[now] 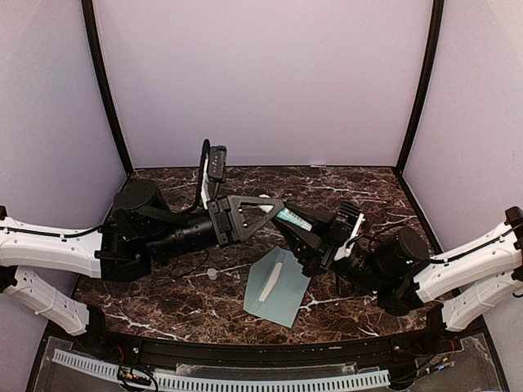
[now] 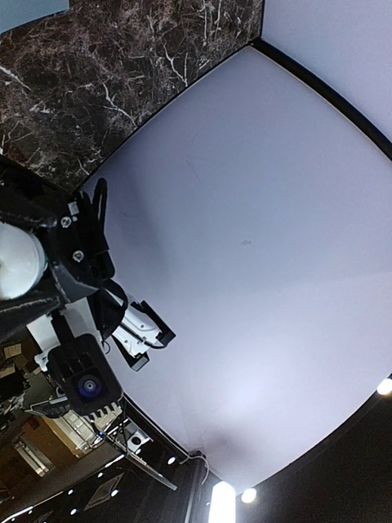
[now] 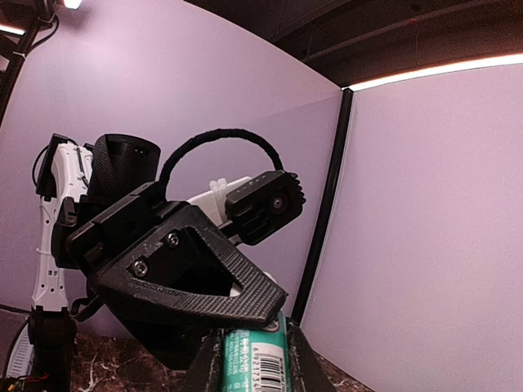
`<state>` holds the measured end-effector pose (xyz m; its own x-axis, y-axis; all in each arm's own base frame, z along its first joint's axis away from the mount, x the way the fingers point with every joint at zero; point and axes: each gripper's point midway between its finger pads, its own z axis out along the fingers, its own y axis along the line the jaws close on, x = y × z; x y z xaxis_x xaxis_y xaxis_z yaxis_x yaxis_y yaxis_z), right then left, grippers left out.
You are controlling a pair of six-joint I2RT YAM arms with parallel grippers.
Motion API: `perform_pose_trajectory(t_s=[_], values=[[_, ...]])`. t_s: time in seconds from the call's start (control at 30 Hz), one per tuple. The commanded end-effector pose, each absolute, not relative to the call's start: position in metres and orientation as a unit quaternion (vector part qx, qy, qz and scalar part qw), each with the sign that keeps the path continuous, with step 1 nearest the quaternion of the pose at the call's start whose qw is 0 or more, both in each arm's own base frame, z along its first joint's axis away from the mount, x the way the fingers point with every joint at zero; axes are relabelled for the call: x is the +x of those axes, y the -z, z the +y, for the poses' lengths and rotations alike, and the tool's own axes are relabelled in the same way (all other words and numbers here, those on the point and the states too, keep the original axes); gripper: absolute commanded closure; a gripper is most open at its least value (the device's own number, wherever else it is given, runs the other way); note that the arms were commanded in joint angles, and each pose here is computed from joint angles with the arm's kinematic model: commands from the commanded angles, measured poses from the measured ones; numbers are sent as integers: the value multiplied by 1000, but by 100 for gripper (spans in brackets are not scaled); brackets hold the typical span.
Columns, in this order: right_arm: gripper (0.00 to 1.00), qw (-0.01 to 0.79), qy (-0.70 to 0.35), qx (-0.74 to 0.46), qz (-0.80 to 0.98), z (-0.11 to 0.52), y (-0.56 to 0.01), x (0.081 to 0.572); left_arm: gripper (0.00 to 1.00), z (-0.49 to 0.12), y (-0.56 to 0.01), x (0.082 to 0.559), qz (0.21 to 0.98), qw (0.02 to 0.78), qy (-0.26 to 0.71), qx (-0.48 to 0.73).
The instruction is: Place the letter into the envelope and seal it
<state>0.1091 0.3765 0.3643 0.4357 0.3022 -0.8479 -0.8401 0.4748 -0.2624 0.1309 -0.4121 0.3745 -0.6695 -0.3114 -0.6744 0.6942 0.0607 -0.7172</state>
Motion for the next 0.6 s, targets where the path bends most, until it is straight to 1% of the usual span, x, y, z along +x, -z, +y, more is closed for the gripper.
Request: perform_pose_trajectory(t_s=[0.0,0.07,0.1,0.13,0.17,0.2,0.23,0.3,0.33,0.37,0.47,0.57], values=[[100,779,-375,-333,377,377,-376,113,89,-406,-380,125,610,380,677,160],[100,780,-373,-328,381,375,-375,115,82,-403,-379,126,611,384,673,159],[100,780,-371,-325,385,373,-373,116,75,-402,-379,127,612,389,670,156],[100,780,-368,-321,391,371,-372,118,71,-398,-377,128,615,393,666,155],[100,779,-366,-316,398,369,-371,120,62,-396,-375,131,619,399,660,150],[100,779,-363,-310,406,365,-369,123,58,-390,-371,133,624,409,649,148],[100,780,-355,-303,417,361,-367,128,52,-386,-365,139,633,420,636,138],[100,779,-342,-286,442,352,-362,136,46,-375,-351,146,654,437,604,131],[100,776,-334,-276,458,347,-357,141,45,-367,-351,150,656,456,589,125],[100,774,-325,-266,474,342,-352,146,42,-363,-337,154,673,459,566,126],[100,766,-298,-246,514,328,-336,159,38,-341,-320,166,697,498,502,120],[100,754,-281,-240,543,317,-320,165,35,-327,-288,175,733,510,430,137]])
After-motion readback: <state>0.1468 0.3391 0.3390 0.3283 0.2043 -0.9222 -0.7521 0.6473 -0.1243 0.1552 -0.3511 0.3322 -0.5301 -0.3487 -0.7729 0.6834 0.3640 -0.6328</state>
